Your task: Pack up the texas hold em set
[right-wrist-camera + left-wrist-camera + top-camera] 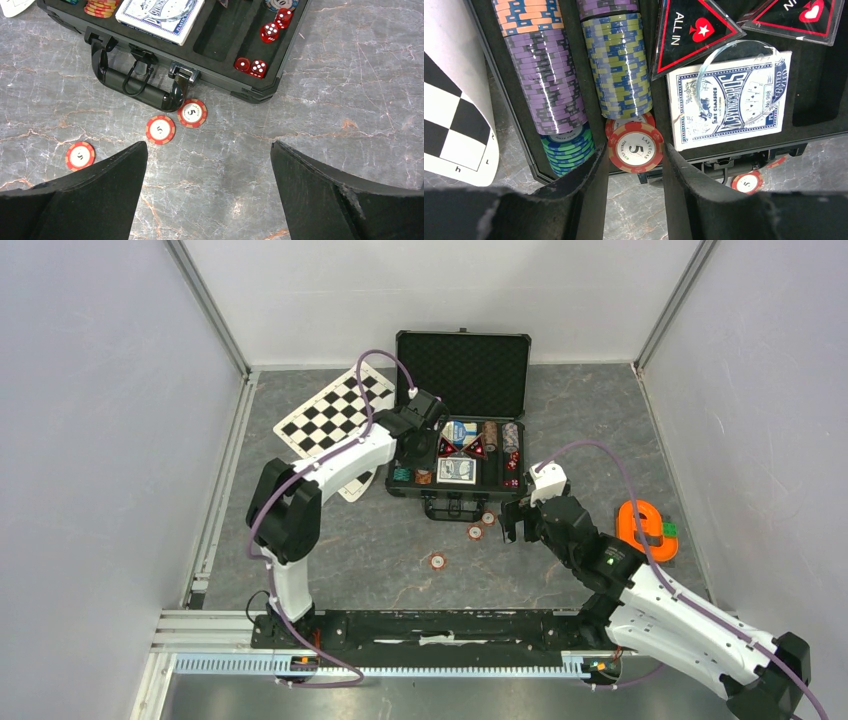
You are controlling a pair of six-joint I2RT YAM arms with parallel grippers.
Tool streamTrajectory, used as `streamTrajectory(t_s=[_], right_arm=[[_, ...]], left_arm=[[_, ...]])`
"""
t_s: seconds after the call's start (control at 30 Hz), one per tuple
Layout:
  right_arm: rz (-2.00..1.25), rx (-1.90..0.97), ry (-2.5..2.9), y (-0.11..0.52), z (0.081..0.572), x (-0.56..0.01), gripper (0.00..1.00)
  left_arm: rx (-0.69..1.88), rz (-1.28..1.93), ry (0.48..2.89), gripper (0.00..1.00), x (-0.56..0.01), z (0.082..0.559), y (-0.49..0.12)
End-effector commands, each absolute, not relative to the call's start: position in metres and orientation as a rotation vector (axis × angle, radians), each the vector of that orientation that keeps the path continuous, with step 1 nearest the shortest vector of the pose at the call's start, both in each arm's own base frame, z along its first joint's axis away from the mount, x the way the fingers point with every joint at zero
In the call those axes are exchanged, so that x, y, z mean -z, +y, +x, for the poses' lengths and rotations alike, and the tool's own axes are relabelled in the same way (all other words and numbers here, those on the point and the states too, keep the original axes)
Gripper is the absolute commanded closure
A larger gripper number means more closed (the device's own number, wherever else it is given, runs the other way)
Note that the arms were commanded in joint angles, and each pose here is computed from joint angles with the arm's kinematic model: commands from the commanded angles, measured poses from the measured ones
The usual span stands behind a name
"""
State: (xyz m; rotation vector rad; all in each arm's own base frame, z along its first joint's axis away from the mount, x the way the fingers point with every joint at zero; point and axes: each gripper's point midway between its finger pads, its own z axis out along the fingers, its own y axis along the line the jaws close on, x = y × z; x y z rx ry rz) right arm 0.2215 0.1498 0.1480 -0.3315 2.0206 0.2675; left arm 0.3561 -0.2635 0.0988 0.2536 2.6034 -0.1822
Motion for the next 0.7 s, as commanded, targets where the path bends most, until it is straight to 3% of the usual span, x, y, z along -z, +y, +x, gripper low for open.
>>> streamTrajectory(t_s=[0.0, 0.5, 0.67], right_arm=[[-0.306, -0.267, 1.999, 0.15, 0.226, -0.158, 0.01], [-0.305, -0.27, 1.997, 0.149, 0.225, -0.157, 0.01], [-0.307, -0.27, 2.002, 0.15, 0.225, -0.155, 0.01]], left_arm=[[0.185, 0.316, 2.599, 0.66, -0.105, 0.361, -0.265], [0.123, 0.319, 2.634, 0.64, -0.096, 0.366, -0.258], [0.124, 0.296, 2.6, 0.47, -0.105, 0.366, -0.254]])
